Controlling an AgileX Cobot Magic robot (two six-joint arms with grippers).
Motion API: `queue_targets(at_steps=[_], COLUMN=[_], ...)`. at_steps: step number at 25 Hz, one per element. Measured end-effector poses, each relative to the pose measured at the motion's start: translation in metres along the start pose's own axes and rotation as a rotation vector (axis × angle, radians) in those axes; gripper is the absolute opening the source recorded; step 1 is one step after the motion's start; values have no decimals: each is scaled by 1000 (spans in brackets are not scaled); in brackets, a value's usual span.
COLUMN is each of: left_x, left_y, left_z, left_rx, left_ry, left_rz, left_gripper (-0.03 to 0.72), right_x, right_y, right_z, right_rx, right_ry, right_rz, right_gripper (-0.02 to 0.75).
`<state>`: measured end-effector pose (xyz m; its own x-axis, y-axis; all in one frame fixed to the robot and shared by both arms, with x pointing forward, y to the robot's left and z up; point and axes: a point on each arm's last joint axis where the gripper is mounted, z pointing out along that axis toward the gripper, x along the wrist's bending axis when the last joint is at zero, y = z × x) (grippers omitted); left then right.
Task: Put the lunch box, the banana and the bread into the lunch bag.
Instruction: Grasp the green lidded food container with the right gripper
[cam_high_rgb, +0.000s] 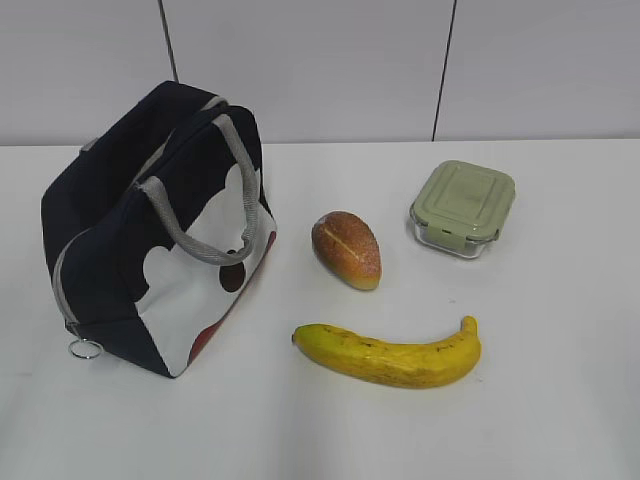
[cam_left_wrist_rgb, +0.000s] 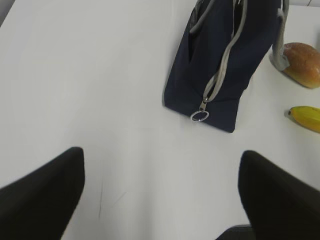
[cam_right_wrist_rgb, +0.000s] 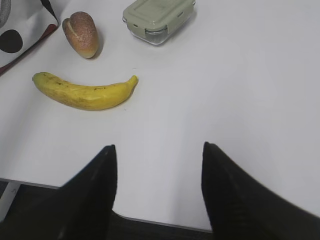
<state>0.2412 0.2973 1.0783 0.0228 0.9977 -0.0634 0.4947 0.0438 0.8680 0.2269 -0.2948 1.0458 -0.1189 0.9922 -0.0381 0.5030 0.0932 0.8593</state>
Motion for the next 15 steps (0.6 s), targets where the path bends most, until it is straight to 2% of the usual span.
queue_targets(at_steps=[6, 15], left_x=[-4, -22], left_y=[59, 153], left_z=[20, 81], left_rx=[76, 199], left_ry=[-17, -170], left_rz=[-8, 4], left_gripper=[577, 560], right_x=[0, 0], right_y=[0, 0], right_z=[0, 0], right_rx=[0, 0], right_ry=[0, 0], right_rz=[1, 1], right_gripper=[404, 404])
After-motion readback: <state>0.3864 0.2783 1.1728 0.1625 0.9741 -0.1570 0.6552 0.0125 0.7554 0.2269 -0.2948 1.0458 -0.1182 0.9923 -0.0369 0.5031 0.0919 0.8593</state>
